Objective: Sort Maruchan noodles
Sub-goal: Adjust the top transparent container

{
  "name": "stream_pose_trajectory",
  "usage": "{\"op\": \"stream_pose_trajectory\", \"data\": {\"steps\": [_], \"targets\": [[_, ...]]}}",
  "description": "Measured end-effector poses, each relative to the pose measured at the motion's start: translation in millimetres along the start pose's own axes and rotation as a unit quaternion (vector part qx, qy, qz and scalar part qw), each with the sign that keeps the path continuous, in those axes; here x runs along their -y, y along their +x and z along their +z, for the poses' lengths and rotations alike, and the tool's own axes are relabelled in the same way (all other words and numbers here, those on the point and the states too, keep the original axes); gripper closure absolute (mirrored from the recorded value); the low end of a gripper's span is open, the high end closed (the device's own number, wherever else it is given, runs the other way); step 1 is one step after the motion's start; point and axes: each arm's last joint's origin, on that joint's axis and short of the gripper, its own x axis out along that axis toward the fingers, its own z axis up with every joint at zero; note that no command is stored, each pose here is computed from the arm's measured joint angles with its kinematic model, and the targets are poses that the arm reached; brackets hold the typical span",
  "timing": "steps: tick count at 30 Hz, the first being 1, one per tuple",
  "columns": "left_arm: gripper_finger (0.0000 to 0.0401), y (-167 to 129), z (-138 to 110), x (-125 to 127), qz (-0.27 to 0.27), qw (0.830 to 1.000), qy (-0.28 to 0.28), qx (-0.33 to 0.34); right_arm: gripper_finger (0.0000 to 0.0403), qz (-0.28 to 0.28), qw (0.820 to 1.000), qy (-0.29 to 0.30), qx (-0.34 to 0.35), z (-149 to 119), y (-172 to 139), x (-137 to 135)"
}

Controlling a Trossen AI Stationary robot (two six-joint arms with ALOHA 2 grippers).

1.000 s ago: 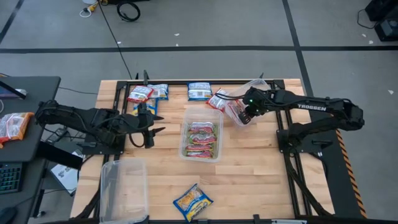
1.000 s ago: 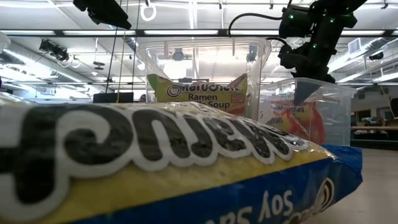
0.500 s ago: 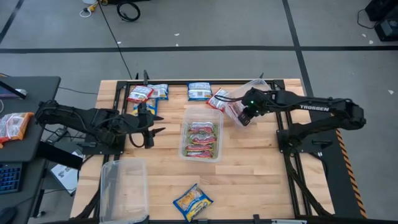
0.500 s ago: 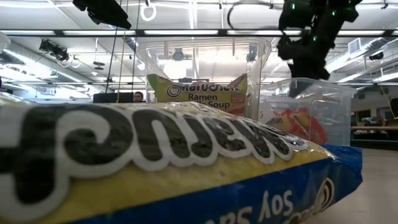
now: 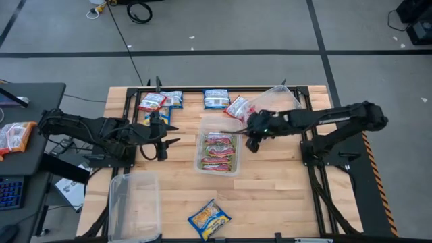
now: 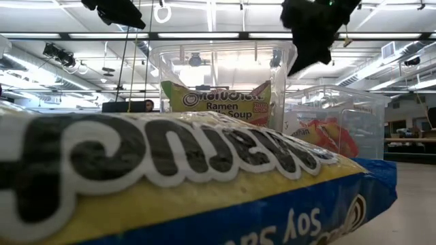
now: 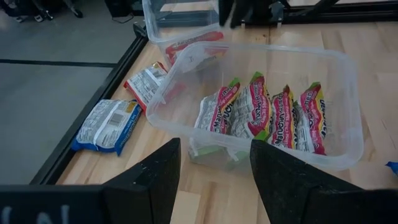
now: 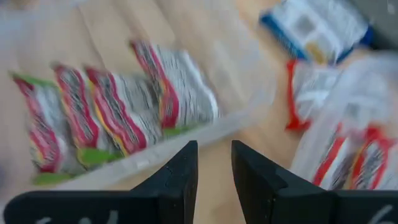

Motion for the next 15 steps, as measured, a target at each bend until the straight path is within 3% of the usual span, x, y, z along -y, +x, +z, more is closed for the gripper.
{"op": "stream_pose_trajectory", "data": {"steps": [6, 15], "targets": [[0.0204, -0.2, -0.3, 0.7, -0.01, 1.0, -0.007, -0.002, 0.03, -0.028, 0.996, 0.003, -0.083, -21.2, 15.2, -13.3], [0.0204, -0.2, -1.2, 0.7, -0.011, 1.0, 0.001, -0.006, 0.03, -0.187, 0.973, 0.041, -0.126, -47.9, -15.1, 4.2]]}}
